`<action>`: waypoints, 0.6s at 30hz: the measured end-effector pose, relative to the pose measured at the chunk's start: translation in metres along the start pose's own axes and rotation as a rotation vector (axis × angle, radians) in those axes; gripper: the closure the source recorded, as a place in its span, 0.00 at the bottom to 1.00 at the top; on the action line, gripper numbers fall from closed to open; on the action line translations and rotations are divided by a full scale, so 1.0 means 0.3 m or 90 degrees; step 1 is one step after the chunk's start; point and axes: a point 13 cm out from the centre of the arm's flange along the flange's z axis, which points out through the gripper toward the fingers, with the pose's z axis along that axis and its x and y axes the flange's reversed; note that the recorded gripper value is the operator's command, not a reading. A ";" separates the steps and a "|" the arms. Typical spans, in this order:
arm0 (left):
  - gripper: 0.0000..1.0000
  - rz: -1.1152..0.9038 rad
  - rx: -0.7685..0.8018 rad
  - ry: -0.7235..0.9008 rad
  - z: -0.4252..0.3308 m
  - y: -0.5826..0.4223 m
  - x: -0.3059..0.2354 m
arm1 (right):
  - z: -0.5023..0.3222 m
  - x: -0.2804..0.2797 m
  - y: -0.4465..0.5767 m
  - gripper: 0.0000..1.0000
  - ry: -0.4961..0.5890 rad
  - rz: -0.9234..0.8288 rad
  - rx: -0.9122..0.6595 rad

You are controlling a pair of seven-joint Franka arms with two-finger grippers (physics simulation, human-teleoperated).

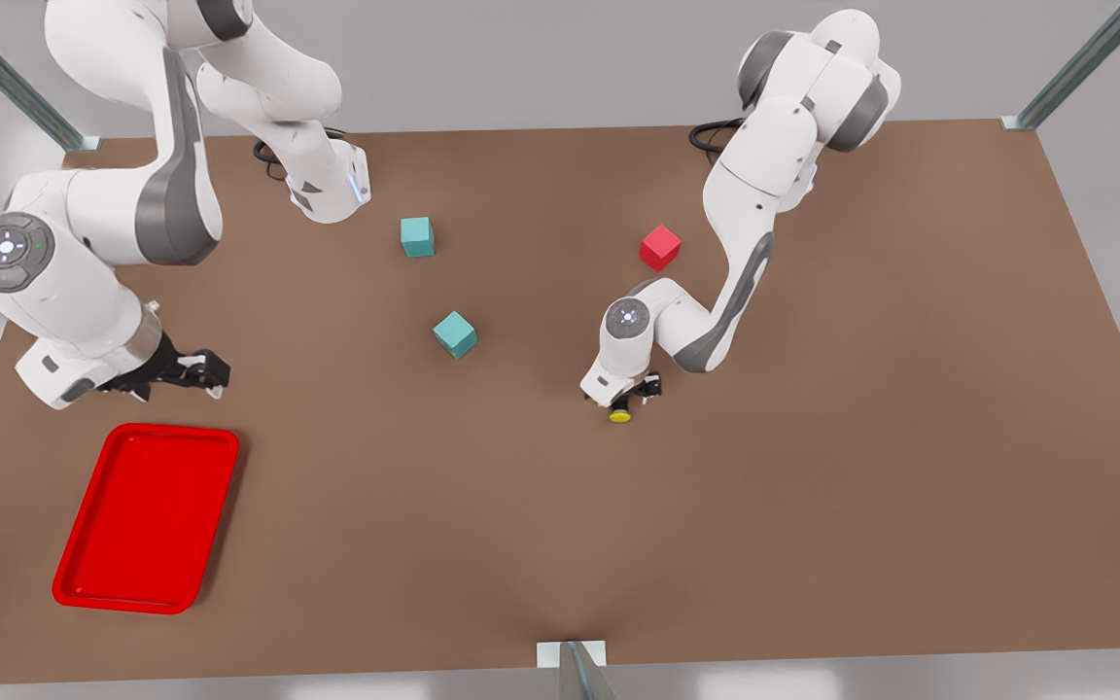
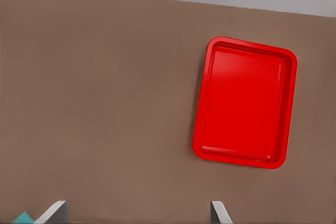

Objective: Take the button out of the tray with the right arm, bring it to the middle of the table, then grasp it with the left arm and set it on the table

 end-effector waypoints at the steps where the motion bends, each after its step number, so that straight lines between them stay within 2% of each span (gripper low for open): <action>1: 0.00 -0.008 0.002 -0.001 -0.002 -0.002 -0.002 | 0.004 -0.003 0.001 0.00 0.000 -0.012 0.000; 3: 0.00 -0.023 0.004 -0.004 -0.008 -0.005 -0.006 | 0.007 -0.006 0.004 0.00 -0.001 -0.035 0.001; 6: 0.11 -0.043 0.006 -0.007 -0.016 -0.008 -0.011 | 0.053 -0.014 0.039 0.00 0.012 -0.075 0.000; 7: 0.16 -0.049 0.007 -0.008 -0.019 -0.008 -0.013 | 0.067 -0.016 0.047 0.00 0.016 -0.085 -0.001; 8: 0.26 -0.054 0.007 -0.008 -0.020 -0.008 -0.014 | 0.075 -0.017 0.054 0.00 0.019 -0.095 -0.002; 13: 0.53 -0.079 0.007 -0.009 -0.023 -0.007 -0.017 | 0.072 -0.005 0.075 0.00 0.026 -0.135 -0.004; 15: 0.58 -0.087 0.006 -0.009 -0.024 -0.006 -0.018 | 0.020 -0.028 0.051 0.00 0.006 -0.138 -0.003; 18: 0.58 -0.098 0.004 -0.008 -0.023 -0.005 -0.018 | -0.001 -0.039 -0.008 0.00 -0.002 -0.134 -0.002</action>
